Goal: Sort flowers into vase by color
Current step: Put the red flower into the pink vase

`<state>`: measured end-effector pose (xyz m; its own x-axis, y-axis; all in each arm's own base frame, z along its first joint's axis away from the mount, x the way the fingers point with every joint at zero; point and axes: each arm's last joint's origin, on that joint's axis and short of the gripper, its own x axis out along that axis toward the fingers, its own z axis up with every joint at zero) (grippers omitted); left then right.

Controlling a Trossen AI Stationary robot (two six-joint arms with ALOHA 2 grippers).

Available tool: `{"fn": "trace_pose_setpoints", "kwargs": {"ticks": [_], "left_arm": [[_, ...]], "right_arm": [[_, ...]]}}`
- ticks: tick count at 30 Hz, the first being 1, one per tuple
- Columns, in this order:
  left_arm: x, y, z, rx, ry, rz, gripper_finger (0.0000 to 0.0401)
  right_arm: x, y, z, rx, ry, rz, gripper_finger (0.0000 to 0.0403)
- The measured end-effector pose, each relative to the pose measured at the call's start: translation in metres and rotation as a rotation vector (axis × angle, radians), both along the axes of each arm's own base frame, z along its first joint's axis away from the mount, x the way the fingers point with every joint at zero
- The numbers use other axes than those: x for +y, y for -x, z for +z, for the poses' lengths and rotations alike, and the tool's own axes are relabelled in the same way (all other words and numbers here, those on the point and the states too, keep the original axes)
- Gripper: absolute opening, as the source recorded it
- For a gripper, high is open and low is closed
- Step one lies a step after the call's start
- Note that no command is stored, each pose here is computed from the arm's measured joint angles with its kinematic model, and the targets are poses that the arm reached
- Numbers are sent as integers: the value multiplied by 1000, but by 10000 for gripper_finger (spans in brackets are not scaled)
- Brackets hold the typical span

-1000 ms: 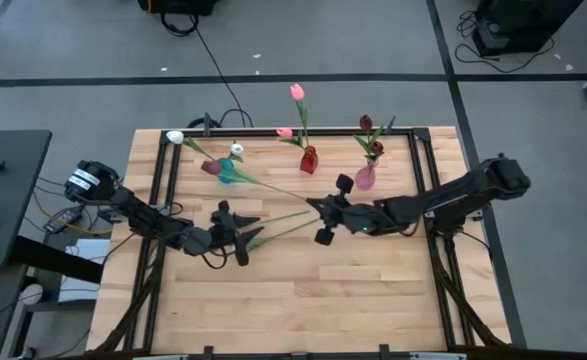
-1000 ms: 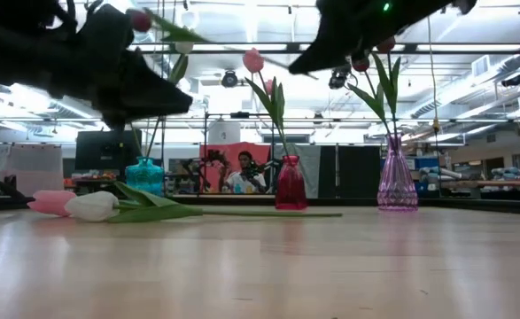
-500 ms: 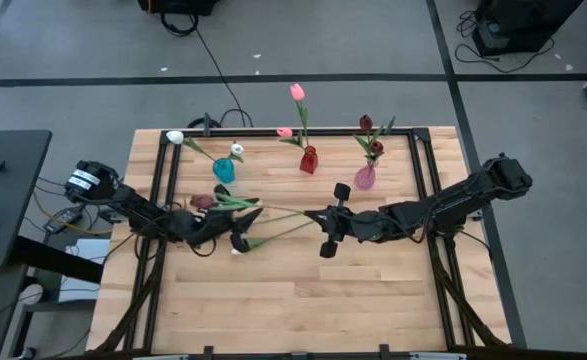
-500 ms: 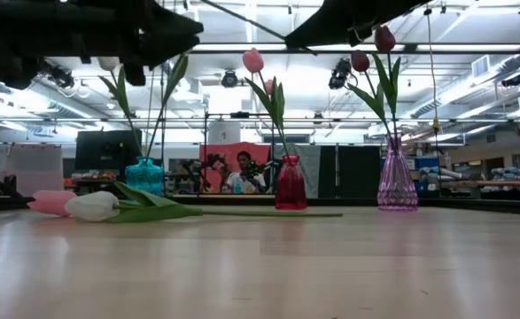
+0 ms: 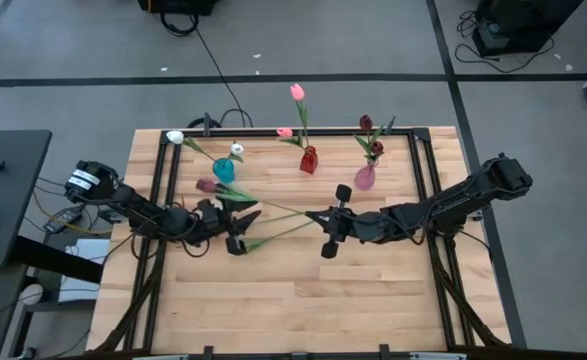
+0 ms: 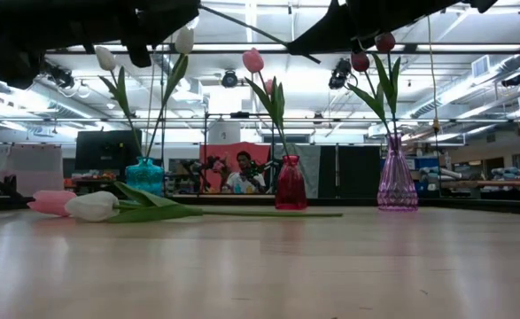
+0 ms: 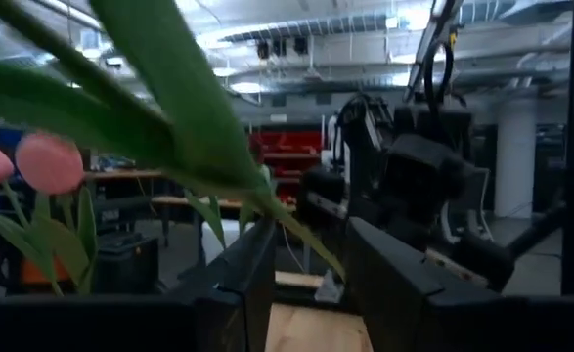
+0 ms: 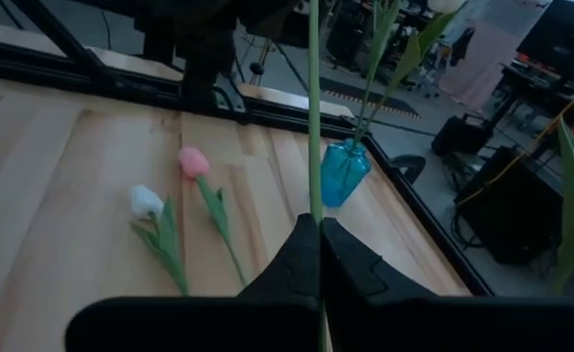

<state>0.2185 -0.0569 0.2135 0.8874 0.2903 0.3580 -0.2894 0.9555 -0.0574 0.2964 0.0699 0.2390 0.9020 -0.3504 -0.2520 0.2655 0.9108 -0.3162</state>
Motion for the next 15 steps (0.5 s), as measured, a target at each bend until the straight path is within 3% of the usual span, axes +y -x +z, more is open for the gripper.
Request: {"fn": "trace_pose_setpoints", "kwargs": {"ticks": [10, 15], "left_arm": [[-1, -3, 8, -27, -19, 8, 35], [-2, -5, 10, -26, -18, 9, 19]], "right_arm": [[1, 0, -1, 6, -21, 50, 8], [2, 0, -1, 14, -27, 76, 8]]}}
